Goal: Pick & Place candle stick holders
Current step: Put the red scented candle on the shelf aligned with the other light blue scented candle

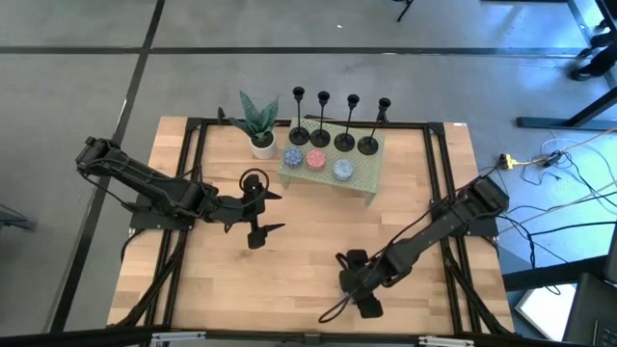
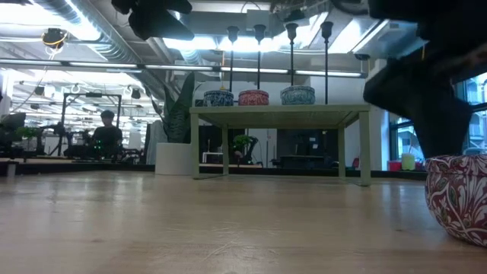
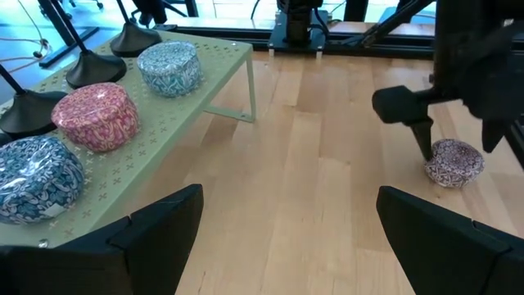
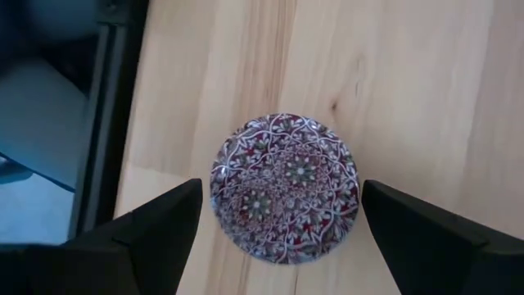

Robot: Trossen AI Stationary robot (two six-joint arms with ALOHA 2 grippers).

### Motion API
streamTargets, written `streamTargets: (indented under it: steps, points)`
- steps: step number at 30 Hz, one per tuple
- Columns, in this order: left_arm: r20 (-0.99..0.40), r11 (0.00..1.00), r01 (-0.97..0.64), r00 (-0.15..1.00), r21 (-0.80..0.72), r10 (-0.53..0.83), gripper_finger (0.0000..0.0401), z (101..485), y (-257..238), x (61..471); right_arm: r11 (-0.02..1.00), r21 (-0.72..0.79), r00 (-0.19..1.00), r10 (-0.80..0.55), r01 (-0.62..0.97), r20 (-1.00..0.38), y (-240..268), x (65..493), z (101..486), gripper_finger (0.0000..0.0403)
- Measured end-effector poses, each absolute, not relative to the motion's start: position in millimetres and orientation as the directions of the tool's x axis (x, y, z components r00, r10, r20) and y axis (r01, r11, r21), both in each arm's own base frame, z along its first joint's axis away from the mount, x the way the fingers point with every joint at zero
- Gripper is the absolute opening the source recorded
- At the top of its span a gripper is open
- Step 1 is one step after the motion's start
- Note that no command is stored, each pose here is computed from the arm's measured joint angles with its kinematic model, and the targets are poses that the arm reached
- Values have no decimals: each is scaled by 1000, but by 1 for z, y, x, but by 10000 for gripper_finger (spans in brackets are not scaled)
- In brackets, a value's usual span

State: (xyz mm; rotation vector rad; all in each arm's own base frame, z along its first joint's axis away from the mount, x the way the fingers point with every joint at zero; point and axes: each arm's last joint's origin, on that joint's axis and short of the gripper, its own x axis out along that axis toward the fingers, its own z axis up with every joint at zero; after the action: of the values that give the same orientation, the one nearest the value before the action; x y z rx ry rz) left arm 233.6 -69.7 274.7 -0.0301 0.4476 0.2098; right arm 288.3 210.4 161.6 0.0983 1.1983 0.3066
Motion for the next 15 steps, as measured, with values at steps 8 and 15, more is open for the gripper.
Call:
streamTargets:
  steps: [8,15]
  points:
    - [-433,978,-208,880,17,194,363,275,-70,234,953,240,302,289,-187,-909,214,292,146,337]
    - [-433,978,-208,880,17,194,363,275,-70,234,958,204,322,261,-202,-910,213,293,146,337]
